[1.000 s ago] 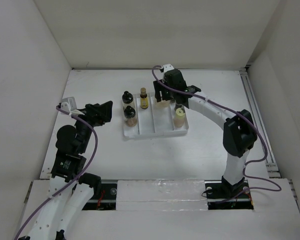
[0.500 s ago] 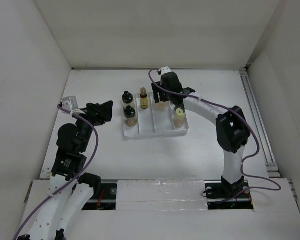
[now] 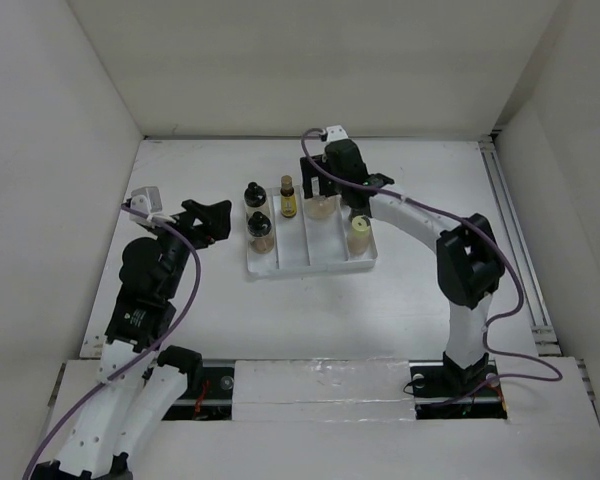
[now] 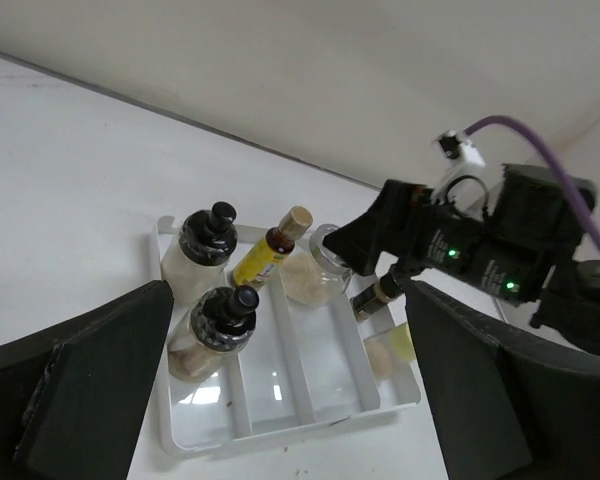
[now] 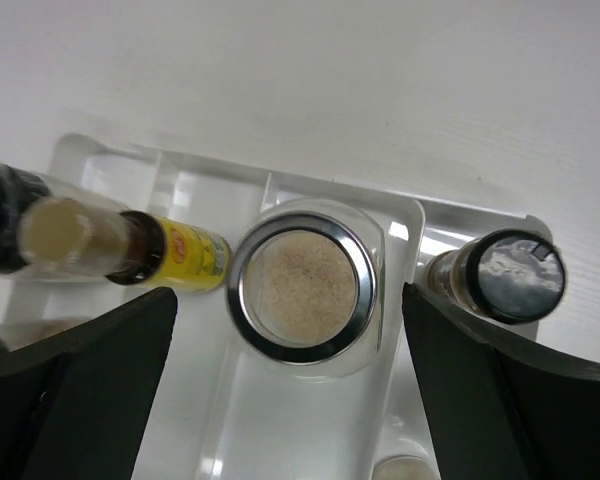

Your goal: Organize the condiment bottles

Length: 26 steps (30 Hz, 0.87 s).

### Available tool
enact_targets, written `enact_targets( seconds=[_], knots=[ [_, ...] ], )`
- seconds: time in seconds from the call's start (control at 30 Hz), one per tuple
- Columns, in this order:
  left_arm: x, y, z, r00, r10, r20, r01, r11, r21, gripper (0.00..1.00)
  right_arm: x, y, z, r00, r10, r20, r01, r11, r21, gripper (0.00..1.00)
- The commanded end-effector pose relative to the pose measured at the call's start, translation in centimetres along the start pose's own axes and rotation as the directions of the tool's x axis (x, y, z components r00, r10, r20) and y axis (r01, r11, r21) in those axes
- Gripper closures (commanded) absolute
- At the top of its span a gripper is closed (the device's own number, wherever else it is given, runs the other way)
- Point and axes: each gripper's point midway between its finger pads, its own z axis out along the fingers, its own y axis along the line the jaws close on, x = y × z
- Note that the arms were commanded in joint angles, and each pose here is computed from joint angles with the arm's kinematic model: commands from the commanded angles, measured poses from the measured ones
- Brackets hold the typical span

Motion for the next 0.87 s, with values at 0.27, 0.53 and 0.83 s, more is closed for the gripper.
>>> enact_targets(
  seconds=[0.27,0.53,0.83],
  knots=[
    [-1.9,-1.4,0.8,1.000,0.017,-0.014,-0.017,1.000,0.002,0.00,-11.2,-2.7,-18.5,0.902,0.137,0.410,-0.156,0.988,0.013,0.00],
    [-2.8,-2.2,0.4,1.000,0.016,-0.005,-0.016,1.000,0.019,0.00,-8.9,-8.4,-31.4,0.723,0.266,0.637,-0.341,0.940,-0.006,0.00],
    [-3.0,-3.0,0.0,1.000,0.014,0.002,-0.014,0.998,0.064,0.00,-7.2,-9.9,-33.3,0.704,0.268,0.658,-0.352,0.936,-0.005,0.00]
  ],
)
